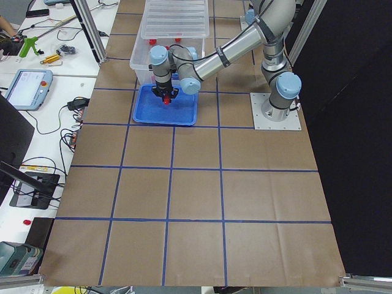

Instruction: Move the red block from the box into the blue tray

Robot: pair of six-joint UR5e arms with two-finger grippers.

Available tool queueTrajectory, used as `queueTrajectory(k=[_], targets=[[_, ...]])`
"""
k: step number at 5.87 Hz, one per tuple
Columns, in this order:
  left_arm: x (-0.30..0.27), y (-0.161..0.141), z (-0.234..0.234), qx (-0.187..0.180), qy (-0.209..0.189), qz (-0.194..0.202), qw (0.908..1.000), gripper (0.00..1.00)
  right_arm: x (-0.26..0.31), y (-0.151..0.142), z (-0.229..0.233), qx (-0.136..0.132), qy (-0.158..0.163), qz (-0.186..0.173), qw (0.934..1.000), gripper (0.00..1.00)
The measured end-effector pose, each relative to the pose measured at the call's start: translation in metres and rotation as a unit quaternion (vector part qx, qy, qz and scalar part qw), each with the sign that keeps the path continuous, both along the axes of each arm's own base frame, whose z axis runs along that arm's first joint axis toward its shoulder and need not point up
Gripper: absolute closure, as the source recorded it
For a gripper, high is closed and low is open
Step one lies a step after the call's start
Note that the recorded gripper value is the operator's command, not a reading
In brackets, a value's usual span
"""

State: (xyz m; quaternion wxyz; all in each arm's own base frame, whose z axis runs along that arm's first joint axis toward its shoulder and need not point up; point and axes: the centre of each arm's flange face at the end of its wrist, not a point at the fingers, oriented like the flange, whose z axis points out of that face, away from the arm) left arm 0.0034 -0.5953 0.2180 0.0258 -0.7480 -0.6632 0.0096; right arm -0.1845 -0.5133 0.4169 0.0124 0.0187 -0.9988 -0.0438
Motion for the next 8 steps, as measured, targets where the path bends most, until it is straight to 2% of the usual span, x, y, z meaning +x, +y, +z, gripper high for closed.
queueTrajectory(k=[1,2,3,5,6,8], targets=[[0.004,0.000,-0.010,0.007,0.002,0.003,1.0000,0.72,-0.024,0.000,-0.020,0.014,-0.014,0.000,0.9998,0.00],[0.005,0.001,-0.019,0.014,0.004,0.004,0.9999,0.14,-0.032,-0.001,-0.031,0.021,-0.020,0.000,0.9996,0.00],[0.005,0.001,-0.024,0.018,0.005,0.004,0.9998,0.02,-0.040,0.001,-0.034,0.024,-0.020,-0.004,0.9995,0.00],[0.002,-0.002,-0.009,0.015,0.004,0.004,0.9999,0.02,-0.065,0.010,-0.043,0.046,-0.003,-0.026,0.9986,0.00],[-0.003,-0.003,0.028,0.017,0.004,0.012,0.9998,0.02,-0.075,0.010,-0.055,0.065,0.010,-0.042,0.9970,0.00],[-0.039,0.009,0.157,0.025,0.006,0.063,0.9977,0.02,-0.079,0.012,-0.079,0.087,0.010,-0.066,0.9940,0.00]])
